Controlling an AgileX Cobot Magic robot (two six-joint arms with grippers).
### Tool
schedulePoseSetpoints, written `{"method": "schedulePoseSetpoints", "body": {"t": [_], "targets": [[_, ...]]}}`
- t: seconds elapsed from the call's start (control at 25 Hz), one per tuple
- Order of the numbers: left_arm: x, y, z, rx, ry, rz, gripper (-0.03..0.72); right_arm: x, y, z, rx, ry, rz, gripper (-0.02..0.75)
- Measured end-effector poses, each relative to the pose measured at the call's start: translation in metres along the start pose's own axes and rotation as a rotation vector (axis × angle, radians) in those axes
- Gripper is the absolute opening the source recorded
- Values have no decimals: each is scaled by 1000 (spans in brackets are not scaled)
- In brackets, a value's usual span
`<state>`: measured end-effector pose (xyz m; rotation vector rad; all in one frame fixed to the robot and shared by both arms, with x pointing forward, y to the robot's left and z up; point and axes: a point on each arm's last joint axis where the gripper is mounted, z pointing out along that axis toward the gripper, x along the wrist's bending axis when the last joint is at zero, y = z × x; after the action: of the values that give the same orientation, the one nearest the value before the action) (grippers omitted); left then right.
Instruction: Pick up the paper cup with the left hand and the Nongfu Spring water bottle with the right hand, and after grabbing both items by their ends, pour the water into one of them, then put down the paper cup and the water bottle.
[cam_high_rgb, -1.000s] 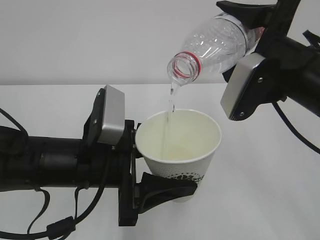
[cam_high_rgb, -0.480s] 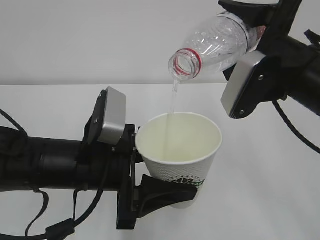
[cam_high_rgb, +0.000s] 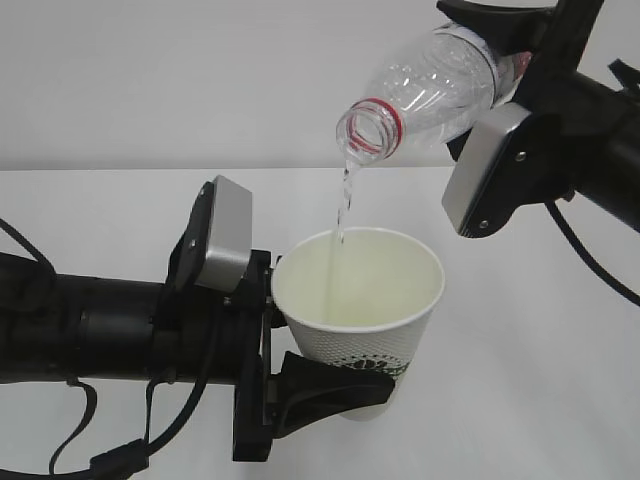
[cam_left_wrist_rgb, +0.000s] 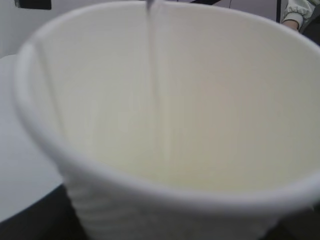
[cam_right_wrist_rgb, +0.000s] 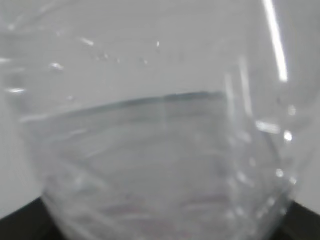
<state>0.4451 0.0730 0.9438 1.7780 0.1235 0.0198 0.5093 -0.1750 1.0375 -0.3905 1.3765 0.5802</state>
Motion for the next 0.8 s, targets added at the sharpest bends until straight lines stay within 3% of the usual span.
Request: {"method": "schedulePoseSetpoints", "body": {"t": [0.8], "targets": [[3, 2, 0, -20, 35, -25, 524, 0, -1, 0, 6, -2, -12, 513]]}}
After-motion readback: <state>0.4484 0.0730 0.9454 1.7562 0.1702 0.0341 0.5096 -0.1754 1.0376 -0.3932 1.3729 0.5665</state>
